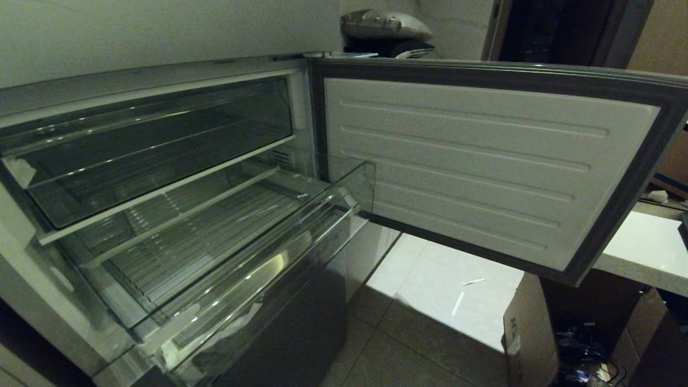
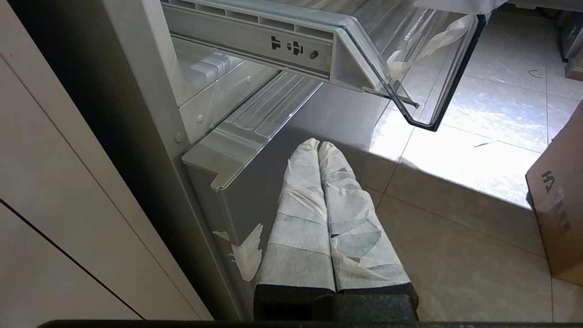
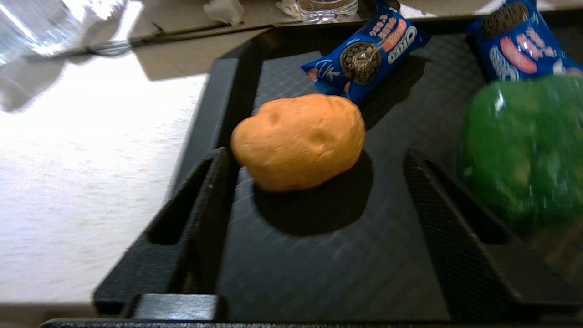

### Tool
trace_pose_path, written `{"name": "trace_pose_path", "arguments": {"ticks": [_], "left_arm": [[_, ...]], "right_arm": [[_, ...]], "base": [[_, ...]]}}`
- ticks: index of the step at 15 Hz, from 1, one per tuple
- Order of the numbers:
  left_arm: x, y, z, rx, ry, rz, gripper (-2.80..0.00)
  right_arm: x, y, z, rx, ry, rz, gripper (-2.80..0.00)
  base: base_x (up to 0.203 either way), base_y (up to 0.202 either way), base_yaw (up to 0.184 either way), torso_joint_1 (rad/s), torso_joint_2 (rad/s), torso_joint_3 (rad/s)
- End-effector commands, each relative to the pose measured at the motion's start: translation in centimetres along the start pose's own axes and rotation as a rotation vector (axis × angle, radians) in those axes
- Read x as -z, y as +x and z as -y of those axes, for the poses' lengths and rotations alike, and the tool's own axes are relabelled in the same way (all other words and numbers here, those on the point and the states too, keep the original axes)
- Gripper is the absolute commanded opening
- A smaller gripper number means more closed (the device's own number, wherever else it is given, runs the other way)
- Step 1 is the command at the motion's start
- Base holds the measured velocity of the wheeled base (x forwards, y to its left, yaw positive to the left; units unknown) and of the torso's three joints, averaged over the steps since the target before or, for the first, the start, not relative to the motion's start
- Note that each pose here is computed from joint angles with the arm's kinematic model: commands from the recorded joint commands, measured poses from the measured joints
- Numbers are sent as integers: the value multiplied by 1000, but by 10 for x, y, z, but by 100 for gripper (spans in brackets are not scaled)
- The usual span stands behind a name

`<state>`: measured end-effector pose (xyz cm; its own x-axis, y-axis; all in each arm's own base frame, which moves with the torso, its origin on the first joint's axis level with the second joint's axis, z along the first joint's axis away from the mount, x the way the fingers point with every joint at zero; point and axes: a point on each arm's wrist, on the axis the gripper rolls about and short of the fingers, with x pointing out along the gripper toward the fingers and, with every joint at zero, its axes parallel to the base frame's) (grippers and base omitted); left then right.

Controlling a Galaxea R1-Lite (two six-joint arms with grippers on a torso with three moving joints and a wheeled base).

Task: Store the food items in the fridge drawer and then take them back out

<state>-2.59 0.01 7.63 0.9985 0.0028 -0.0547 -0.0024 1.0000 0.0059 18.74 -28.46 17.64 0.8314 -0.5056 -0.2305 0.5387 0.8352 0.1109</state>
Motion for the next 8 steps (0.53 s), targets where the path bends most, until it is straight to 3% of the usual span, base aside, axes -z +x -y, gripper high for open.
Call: {"name": "trace_pose_path", "arguments": {"ticks": [1, 8], "left_arm": [[0, 0, 0, 0, 0, 0, -280], [0, 0, 0, 0, 0, 0, -280]], "right_arm": [[8, 20, 4, -19, -3, -21, 0], [12, 54, -1, -33, -87, -28, 0]], "base": [[0, 0, 0, 0, 0, 0], [0, 0, 0, 0, 0, 0]]}}
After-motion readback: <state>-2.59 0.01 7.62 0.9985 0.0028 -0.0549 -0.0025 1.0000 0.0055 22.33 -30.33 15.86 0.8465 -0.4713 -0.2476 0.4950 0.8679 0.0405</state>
